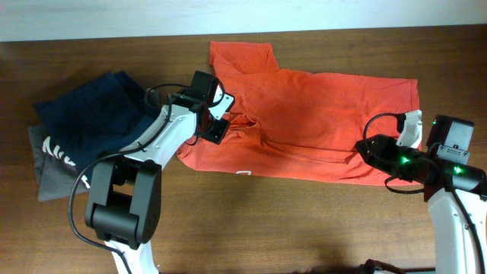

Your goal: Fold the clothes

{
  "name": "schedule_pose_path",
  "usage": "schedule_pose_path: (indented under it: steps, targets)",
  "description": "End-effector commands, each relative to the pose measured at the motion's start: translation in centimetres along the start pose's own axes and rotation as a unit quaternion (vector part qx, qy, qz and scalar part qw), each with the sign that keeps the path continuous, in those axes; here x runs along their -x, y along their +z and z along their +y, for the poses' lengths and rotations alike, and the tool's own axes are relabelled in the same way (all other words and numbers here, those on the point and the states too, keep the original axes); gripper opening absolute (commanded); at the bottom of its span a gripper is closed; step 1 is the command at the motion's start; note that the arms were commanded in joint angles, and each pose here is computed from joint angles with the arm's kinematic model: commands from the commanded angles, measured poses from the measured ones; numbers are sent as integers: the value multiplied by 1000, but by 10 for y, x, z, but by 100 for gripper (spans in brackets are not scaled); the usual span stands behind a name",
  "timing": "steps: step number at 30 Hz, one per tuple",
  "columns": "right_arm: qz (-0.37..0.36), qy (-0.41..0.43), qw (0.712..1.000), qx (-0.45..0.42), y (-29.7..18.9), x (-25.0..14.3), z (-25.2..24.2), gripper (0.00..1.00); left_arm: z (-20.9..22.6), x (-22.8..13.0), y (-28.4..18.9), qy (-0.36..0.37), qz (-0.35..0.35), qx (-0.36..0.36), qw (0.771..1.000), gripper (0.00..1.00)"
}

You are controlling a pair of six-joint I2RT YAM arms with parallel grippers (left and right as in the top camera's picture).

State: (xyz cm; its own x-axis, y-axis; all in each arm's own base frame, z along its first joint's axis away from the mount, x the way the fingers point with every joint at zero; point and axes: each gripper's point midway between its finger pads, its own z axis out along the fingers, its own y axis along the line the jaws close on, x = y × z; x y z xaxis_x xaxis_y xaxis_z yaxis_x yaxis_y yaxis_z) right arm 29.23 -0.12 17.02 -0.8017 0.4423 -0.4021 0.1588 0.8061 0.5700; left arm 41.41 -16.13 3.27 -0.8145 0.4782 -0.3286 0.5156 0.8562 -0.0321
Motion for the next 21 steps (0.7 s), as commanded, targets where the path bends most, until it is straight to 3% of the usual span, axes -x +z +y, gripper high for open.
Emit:
schedule_pose_path:
  steps: [1,9,21]
  targets:
    - [-4,-11,1000,-2,-1,4,3,41,1,5,2,18,-15,0,1000,0]
    - [-4,-11,1000,-2,-1,4,3,41,32,30,8,39,-58,86,994,0]
    - [-1,-9,1000,-2,-1,2,2,41,3,15,-54,32,-21,20,999,0]
